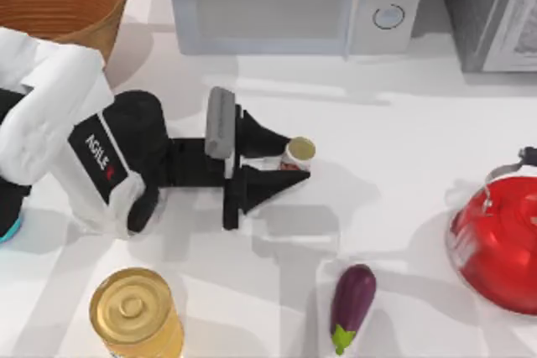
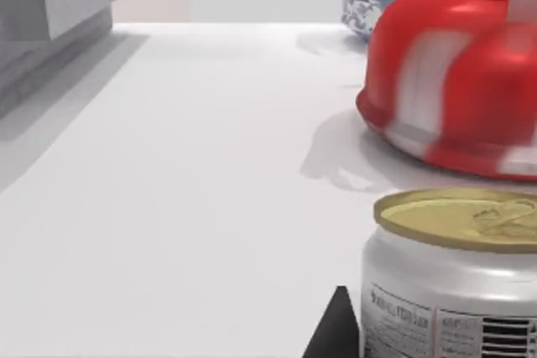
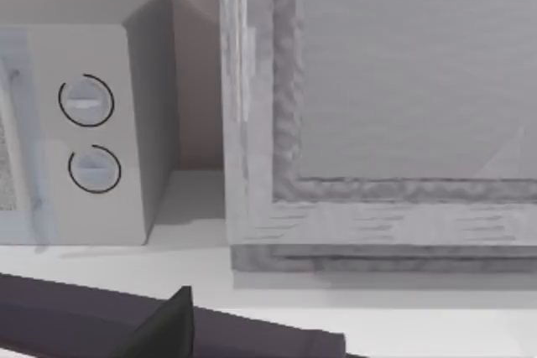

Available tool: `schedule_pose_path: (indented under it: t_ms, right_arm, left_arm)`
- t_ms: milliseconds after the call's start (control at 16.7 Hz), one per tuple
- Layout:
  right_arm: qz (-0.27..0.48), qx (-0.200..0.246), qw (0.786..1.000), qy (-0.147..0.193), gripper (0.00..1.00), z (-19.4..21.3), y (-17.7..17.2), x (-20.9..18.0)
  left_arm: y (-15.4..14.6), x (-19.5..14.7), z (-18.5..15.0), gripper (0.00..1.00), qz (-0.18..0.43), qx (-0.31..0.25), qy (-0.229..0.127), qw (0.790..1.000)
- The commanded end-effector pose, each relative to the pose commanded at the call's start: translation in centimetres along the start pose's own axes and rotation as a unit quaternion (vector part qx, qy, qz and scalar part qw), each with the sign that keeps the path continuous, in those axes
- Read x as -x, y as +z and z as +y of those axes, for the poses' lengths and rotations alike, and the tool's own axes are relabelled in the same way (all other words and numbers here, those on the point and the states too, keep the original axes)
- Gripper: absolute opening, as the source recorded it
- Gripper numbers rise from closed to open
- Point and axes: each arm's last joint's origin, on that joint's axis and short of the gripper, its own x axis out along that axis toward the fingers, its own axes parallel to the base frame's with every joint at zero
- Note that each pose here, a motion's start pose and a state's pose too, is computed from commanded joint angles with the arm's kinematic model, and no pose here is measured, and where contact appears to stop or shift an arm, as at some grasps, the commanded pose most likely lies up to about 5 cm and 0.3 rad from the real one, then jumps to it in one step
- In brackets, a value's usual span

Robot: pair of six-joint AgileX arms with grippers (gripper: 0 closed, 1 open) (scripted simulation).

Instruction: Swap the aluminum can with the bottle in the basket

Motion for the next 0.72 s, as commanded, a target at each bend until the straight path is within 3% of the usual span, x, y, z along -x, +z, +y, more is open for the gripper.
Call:
schedule_pose_path:
  t_ms: [720]
  right_arm:
    - [0.0, 0.0, 1.0, 0.0, 1.0, 0.0, 0.0, 0.0]
  left_arm:
    - [0.0, 0.0, 0.0, 0.98, 0.0, 0.0, 0.0, 1.0]
